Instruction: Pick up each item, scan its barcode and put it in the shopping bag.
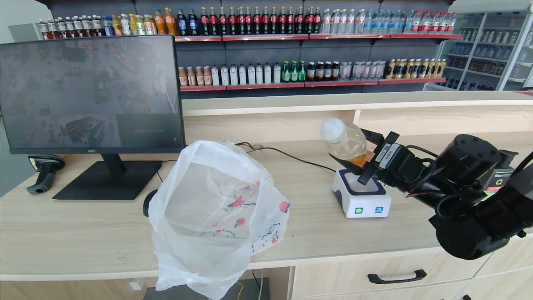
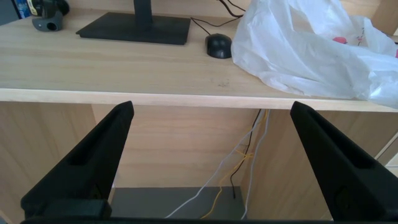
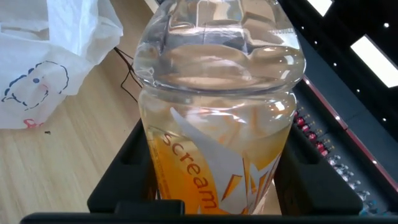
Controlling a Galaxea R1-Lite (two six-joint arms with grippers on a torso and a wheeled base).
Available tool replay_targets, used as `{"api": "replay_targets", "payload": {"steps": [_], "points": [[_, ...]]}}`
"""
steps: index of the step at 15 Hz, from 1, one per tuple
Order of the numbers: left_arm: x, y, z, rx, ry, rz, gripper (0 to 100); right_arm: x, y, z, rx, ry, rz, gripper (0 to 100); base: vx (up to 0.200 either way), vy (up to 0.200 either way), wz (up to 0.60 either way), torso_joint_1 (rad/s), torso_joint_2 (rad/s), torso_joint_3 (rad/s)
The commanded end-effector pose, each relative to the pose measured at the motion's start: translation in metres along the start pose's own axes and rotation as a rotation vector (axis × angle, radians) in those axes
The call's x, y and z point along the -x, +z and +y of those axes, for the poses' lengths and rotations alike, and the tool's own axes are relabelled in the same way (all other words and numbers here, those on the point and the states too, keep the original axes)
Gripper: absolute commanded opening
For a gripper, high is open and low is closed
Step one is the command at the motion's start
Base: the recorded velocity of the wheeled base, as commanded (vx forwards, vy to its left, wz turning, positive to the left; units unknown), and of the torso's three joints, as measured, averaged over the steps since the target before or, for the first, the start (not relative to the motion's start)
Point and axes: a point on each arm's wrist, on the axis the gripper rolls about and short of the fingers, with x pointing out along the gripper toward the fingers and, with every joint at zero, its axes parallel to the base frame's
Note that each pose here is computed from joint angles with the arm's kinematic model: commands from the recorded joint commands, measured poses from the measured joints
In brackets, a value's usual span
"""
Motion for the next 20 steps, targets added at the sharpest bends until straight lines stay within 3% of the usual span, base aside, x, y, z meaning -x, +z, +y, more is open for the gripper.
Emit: {"api": "replay_targets", "payload": {"steps": [1, 5, 9, 15, 20], "points": [[0.0, 0.0, 0.0, 0.0, 0.0, -0.001, 100, 0.0, 0.0, 0.002, -0.006, 0.004, 0.0, 0, 0.0, 0.0, 0.0, 0.0, 0.0, 0.0], [0.0, 0.0, 0.0, 0.0, 0.0, -0.001, 100, 0.004, 0.015, -0.01, -0.019, -0.032, -0.019, 0, 0.0, 0.0, 0.0, 0.0, 0.0, 0.0], [0.0, 0.0, 0.0, 0.0, 0.0, -0.001, 100, 0.038, 0.052, -0.01, -0.08, -0.098, 0.057, 0, 0.0, 0.0, 0.0, 0.0, 0.0, 0.0], [0.0, 0.0, 0.0, 0.0, 0.0, -0.001, 100, 0.093, 0.099, -0.007, -0.319, -0.274, 0.148, 0, 0.0, 0.0, 0.0, 0.0, 0.0, 0.0], [0.0, 0.0, 0.0, -0.001, 0.0, -0.001, 100, 0.11, 0.107, -0.007, -0.581, -0.451, 0.192, 0, 0.0, 0.0, 0.0, 0.0, 0.0, 0.0]]}}
